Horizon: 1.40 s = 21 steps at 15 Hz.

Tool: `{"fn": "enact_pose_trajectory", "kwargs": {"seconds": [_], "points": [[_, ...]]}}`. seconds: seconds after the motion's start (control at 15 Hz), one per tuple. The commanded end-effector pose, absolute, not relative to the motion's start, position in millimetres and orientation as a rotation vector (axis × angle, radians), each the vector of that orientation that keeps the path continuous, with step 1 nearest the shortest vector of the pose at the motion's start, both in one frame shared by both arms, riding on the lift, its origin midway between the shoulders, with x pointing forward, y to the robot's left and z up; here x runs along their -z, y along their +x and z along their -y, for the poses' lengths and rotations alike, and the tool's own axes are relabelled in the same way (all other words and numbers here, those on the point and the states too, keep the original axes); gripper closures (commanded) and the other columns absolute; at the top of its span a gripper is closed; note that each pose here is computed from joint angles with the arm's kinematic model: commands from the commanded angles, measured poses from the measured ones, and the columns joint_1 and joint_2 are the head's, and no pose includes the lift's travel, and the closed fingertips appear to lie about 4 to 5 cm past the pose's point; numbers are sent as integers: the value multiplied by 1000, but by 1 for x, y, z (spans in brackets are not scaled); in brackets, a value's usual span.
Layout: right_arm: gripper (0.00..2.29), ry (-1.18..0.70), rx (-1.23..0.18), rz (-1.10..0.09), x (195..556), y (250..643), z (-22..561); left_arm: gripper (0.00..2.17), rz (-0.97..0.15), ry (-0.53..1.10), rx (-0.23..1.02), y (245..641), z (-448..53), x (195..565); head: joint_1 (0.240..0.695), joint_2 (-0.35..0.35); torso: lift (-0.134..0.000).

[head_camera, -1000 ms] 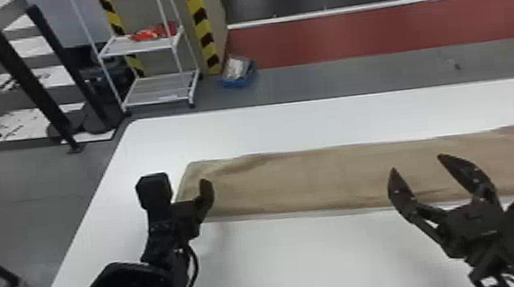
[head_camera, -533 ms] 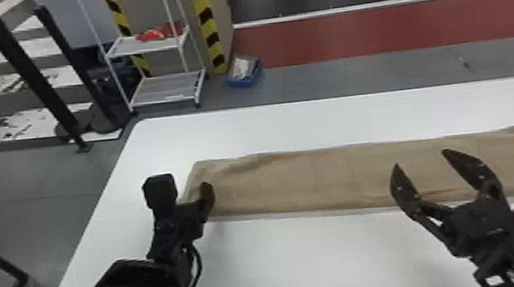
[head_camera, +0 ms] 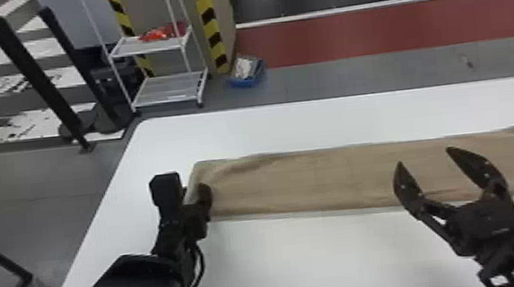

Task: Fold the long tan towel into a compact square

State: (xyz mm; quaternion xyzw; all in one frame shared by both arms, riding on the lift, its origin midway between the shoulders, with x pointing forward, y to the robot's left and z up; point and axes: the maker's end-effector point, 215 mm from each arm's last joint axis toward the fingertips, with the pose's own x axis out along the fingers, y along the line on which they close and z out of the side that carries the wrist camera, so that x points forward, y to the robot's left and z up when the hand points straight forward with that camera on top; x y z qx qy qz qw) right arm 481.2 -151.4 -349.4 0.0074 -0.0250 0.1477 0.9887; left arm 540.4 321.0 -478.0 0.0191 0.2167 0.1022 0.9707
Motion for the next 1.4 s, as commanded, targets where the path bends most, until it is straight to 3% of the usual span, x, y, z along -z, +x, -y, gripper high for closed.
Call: {"fn": "enact_pose_trajectory", "kwargs": {"seconds": [0.0, 0.13, 0.27, 0.53, 0.87, 1.0, 1.07, 1.2, 1.33], "points": [[191, 16, -296, 51, 349, 481, 152, 741, -457, 45, -206, 537, -321, 484, 695, 182, -124], [191, 14, -296, 51, 349, 481, 152, 1342, -437, 45, -222, 539, -321, 476, 695, 182, -124], [191, 12, -296, 47, 349, 482, 152, 1359, -410, 40, -222, 539, -320, 467, 695, 184, -124], [191, 6, -290, 43, 351, 489, 154, 1359, -319, 9, -184, 544, -300, 412, 695, 175, -124], [211, -14, -282, 10, 374, 525, 157, 1359, -347, -26, -104, 548, -253, 379, 695, 133, -124], [545, -22, -303, -9, 383, 542, 147, 1359, -382, -74, -54, 547, -227, 370, 695, 112, -124], [836, -25, -319, -15, 387, 546, 141, 1359, -382, -100, -26, 549, -214, 360, 695, 102, -124], [1764, -16, -333, -26, 392, 557, 131, 1359, -407, -87, 36, 551, -180, 344, 695, 78, -124], [1865, -20, -344, -45, 402, 568, 125, 1359, -386, -101, 81, 559, -150, 317, 695, 60, -124]]}}
